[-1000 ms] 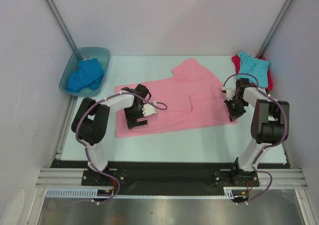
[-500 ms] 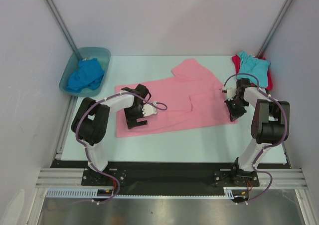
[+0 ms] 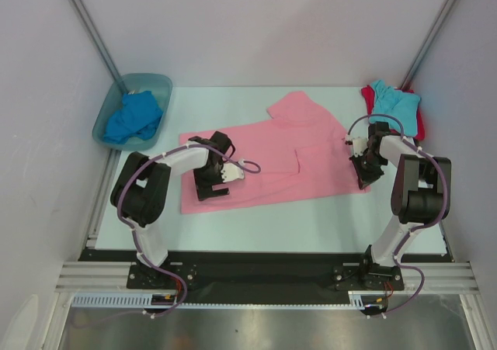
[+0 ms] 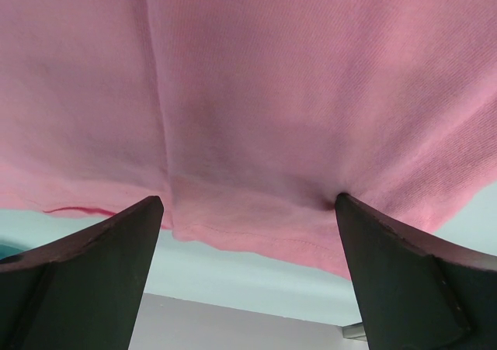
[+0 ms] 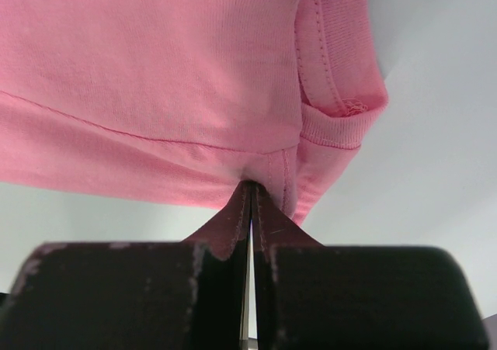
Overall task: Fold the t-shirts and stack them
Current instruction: Fold the tshirt
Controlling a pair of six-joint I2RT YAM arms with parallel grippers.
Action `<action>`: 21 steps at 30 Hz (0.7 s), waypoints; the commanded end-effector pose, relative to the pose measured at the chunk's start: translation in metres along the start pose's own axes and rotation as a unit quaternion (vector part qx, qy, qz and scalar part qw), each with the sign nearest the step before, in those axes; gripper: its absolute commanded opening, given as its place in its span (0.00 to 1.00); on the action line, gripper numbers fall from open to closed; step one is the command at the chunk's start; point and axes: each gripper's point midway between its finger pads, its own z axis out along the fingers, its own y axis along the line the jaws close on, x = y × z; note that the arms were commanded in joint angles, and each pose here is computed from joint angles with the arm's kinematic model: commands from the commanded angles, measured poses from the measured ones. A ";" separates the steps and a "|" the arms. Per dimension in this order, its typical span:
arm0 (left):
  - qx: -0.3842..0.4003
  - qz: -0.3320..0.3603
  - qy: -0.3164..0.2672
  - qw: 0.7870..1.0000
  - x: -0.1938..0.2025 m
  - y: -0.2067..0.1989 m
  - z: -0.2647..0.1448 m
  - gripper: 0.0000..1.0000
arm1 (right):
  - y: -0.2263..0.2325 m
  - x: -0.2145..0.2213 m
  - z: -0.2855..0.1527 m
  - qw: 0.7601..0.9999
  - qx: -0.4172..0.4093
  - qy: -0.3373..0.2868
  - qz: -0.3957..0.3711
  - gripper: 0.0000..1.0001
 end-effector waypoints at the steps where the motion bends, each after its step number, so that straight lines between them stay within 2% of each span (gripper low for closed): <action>1: 0.041 0.034 0.085 0.995 0.044 -0.021 0.033 1.00 | -0.005 0.036 0.015 0.997 0.006 0.071 -0.013 0.00; 15: 0.070 0.045 0.095 0.992 0.059 -0.035 0.037 1.00 | -0.002 0.047 0.011 0.995 -0.008 0.098 -0.034 0.00; 20: 0.009 -0.004 0.104 0.995 0.063 -0.004 0.039 1.00 | -0.001 0.045 0.010 0.995 -0.010 0.094 -0.032 0.00; 21: -0.004 -0.026 0.090 0.996 0.057 0.006 0.034 1.00 | -0.001 0.045 0.011 0.995 -0.010 0.093 -0.030 0.00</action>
